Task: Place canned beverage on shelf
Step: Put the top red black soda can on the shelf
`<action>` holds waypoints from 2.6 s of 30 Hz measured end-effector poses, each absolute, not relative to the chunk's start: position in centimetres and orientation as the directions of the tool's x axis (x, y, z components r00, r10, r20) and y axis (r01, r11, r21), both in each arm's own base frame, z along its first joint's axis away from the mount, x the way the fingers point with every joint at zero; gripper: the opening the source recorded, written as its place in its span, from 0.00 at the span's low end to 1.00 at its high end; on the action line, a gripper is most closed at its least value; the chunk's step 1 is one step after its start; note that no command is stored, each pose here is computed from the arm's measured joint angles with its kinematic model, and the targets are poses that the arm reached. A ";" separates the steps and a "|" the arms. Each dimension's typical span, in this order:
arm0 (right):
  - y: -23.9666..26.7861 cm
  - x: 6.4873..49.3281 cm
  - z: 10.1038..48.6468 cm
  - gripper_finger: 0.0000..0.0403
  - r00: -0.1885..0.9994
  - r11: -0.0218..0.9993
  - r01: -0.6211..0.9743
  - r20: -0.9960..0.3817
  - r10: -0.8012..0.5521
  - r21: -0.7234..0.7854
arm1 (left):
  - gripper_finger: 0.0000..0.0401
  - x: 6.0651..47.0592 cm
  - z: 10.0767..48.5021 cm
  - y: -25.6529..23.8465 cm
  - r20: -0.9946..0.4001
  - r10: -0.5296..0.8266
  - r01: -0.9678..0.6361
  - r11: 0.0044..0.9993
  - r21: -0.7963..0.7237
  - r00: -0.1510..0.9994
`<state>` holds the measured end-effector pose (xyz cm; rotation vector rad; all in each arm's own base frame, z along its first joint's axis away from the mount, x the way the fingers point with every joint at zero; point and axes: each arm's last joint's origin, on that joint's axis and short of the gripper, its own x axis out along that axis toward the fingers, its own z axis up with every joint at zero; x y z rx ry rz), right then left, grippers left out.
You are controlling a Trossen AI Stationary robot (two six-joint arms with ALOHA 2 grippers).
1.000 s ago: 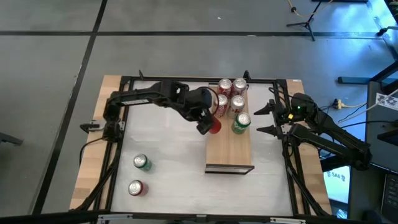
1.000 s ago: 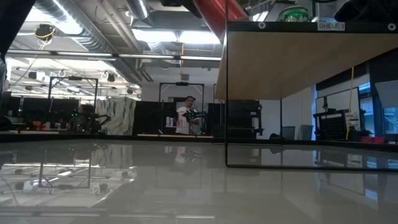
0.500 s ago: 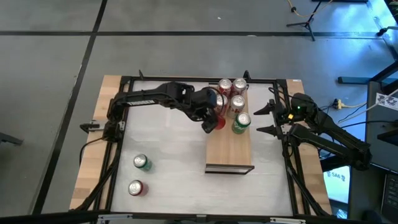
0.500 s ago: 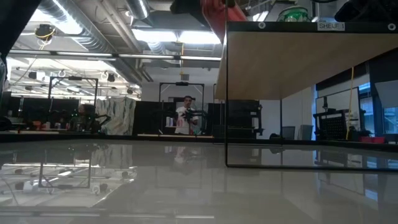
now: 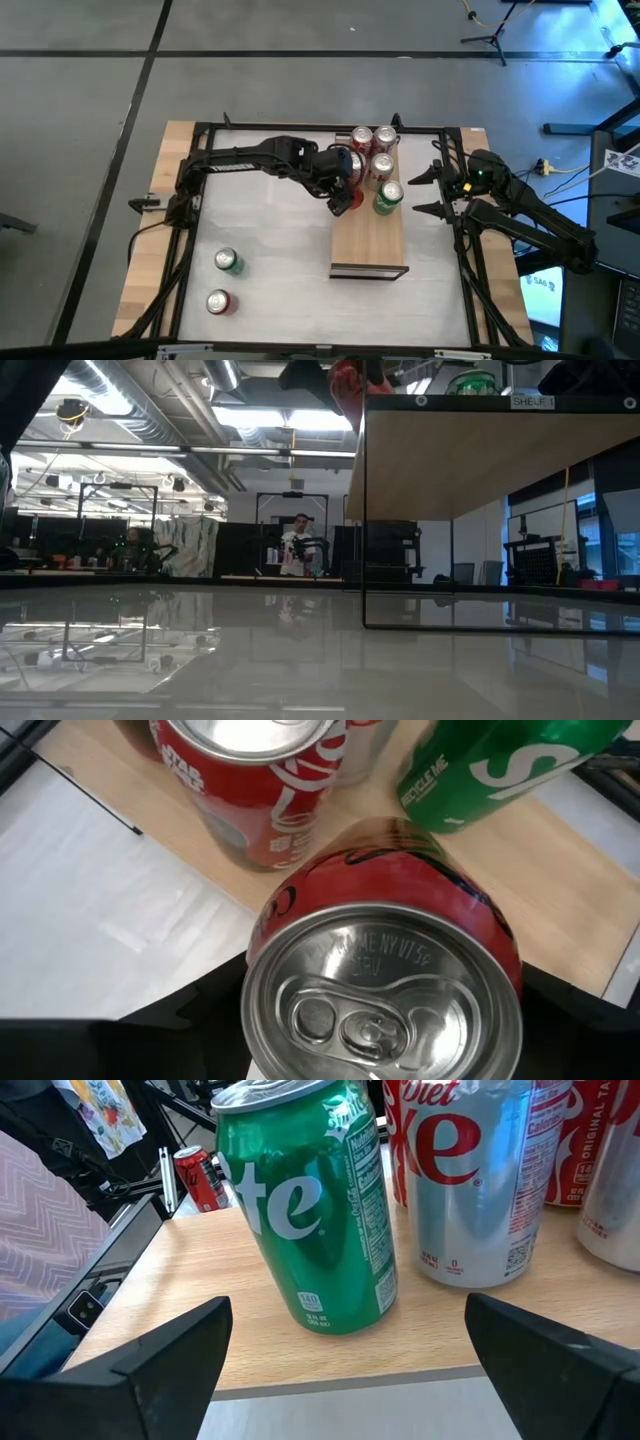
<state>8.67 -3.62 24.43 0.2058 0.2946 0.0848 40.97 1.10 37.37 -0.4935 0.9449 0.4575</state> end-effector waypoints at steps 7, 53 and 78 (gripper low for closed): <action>-3.6 8.7 24.4 0.99 0.954 0.976 -0.053 -0.279 0.112 0.213 | 0.71 41.1 36.4 0.9 -0.864 0.149 -0.573 0.800 -0.181 0.480; -3.6 8.7 24.4 0.99 0.953 0.975 -0.053 -0.280 0.113 0.214 | 0.86 42.1 35.1 0.9 -0.872 0.145 -0.574 0.800 -0.175 0.468; -3.6 8.7 24.4 0.99 0.953 0.975 -0.053 -0.280 0.113 0.214 | 0.86 42.1 35.1 0.7 -0.871 0.143 -0.569 0.804 -0.175 0.470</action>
